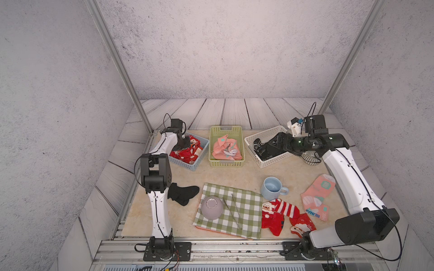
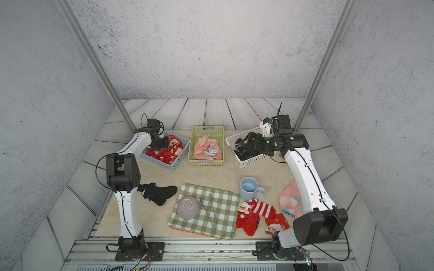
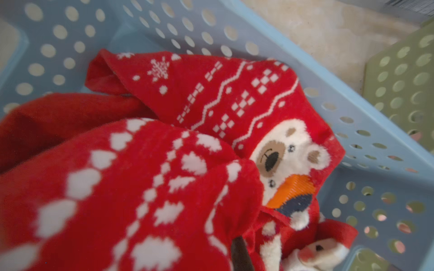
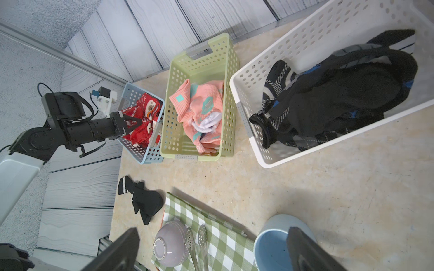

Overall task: Sort the socks into the basket by color
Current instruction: Place the sock in the bin.

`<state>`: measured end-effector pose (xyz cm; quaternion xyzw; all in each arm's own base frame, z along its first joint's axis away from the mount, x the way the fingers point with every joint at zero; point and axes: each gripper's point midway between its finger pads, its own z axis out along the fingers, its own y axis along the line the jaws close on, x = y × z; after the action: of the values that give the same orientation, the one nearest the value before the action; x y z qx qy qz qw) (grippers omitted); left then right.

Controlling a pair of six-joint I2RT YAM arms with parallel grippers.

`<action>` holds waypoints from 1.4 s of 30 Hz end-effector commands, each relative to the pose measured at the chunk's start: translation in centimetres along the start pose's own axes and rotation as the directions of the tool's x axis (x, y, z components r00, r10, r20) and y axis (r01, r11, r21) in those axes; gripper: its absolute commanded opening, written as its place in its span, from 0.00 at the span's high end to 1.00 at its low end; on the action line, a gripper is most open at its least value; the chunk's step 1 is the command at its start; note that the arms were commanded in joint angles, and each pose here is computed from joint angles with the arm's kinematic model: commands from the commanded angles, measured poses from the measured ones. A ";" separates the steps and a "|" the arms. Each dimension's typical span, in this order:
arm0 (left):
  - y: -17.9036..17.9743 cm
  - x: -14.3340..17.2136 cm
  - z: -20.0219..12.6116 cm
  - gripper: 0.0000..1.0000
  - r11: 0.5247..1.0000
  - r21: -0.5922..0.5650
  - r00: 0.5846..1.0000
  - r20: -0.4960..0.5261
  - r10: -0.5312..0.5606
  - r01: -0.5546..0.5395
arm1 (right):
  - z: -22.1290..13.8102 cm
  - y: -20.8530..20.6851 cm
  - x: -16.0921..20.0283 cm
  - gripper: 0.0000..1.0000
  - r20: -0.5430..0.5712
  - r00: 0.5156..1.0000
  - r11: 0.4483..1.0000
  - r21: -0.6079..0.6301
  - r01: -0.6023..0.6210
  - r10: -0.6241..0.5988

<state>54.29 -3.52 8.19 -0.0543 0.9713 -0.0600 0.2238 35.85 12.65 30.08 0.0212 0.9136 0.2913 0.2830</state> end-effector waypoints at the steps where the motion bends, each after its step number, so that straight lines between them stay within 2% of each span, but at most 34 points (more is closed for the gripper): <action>1: 0.9 1.0 0.5 1.00 0.999 -0.025 0.997 -0.066 -0.030 0.029 | 0.2 -0.9 0.2 0.01 -0.005 1.000 0.999 0.031 -0.007 0.008; 5: 1.4 2.0 1.3 0.99 0.999 -0.027 0.992 -0.114 -0.049 0.046 | 0.3 -1.3 0.2 0.01 -0.006 1.000 0.999 0.036 -0.017 0.018; 8: 1.5 2.4 1.3 0.90 0.998 -0.012 0.990 -0.128 -0.060 0.059 | 0.5 -1.3 0.1 0.01 -0.007 1.000 0.999 0.032 -0.023 0.024; 10: 1.4 2.1 0.9 0.80 0.998 0.000 0.992 -0.111 -0.056 0.057 | 0.6 -1.3 0.1 0.01 -0.005 1.000 0.999 0.032 -0.026 0.026; 14: 1.0 1.3 -0.5 0.47 0.999 0.014 0.997 -0.064 -0.047 0.048 | 0.7 -1.2 0.0 0.01 -0.004 1.000 0.999 0.025 -0.031 0.031; 25: -1.1 -0.9 -5.9 0.35 0.992 0.119 0.998 0.057 -0.041 0.034 | 1.0 -1.2 -0.2 0.01 -0.002 0.999 0.999 0.015 -0.048 0.048; 30: -1.3 -1.7 -8.5 0.35 0.992 0.120 0.992 0.119 -0.035 0.021 | 1.3 -1.2 -0.2 0.01 -0.010 0.998 0.998 0.011 -0.056 0.056; 36: -1.3 -2.3 -9.4 0.45 0.993 0.118 0.985 0.170 -0.035 0.015 | 1.5 -1.2 -0.1 0.01 -0.015 0.998 0.998 0.006 -0.060 0.061; 38: -1.1 -2.4 -8.8 0.54 0.994 0.110 0.985 0.167 -0.036 0.018 | 1.6 -1.2 -0.1 0.01 -0.014 0.998 0.998 0.003 -0.061 0.061; 40: -0.4 -2.3 -7.7 0.71 0.994 0.097 0.988 0.142 -0.058 0.044 | 1.6 -1.3 -0.1 0.01 -0.014 0.998 0.998 0.006 -0.064 0.064; 41: -0.1 -2.2 -6.9 0.75 0.994 0.094 0.989 0.128 -0.069 0.057 | 1.6 -1.3 -0.1 0.01 -0.013 0.998 0.998 0.007 -0.062 0.062; 42: 0.2 -2.1 -6.2 0.76 0.994 0.090 0.990 0.119 -0.078 0.068 | 1.7 -1.5 0.0 0.01 -0.015 0.998 0.998 0.010 -0.064 0.064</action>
<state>52.87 -3.62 16.95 -0.0634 0.9441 -0.1140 0.3026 36.81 12.42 28.96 0.0429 0.9138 0.2951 0.2757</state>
